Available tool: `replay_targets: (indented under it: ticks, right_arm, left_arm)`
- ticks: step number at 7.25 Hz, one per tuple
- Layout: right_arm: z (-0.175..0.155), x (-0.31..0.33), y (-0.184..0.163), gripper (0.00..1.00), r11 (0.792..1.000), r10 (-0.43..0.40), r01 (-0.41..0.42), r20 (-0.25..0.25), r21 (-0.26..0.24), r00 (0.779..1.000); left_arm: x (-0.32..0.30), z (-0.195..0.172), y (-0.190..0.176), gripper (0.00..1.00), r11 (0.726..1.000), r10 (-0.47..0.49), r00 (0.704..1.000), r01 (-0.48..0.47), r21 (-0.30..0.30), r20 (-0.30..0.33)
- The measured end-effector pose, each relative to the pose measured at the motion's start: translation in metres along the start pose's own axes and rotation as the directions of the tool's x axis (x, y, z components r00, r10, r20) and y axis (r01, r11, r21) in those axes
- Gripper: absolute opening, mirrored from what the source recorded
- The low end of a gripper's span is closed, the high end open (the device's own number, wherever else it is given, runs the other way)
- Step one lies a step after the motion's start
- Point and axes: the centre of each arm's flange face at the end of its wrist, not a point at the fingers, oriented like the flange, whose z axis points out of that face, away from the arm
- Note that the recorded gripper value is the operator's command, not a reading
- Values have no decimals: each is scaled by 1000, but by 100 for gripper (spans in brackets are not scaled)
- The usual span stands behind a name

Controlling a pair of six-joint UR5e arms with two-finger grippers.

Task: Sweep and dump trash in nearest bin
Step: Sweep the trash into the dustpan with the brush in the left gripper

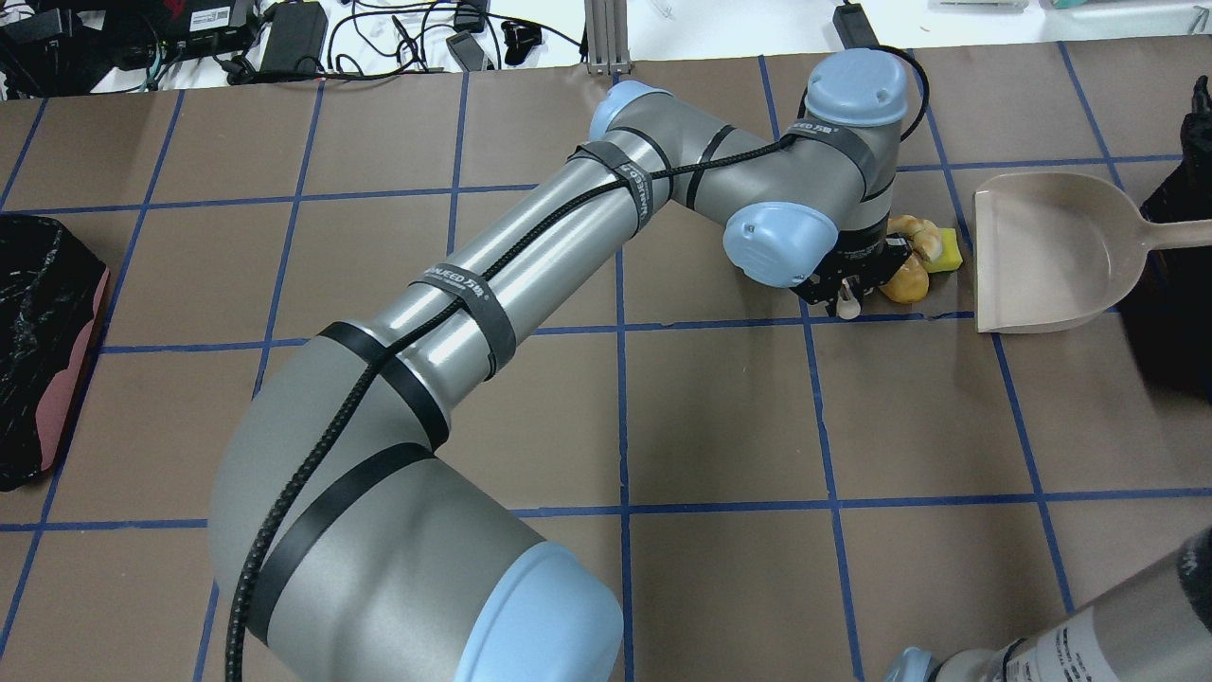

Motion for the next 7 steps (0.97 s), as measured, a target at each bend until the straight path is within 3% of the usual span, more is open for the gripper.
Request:
replay_targets:
  ticks: [7]
  right_arm:
    - [12,-3,-22,0,999,-35,34,17,14,999]
  left_arm:
    - [20,8,26,0,999,-43,999,43,-8,-24]
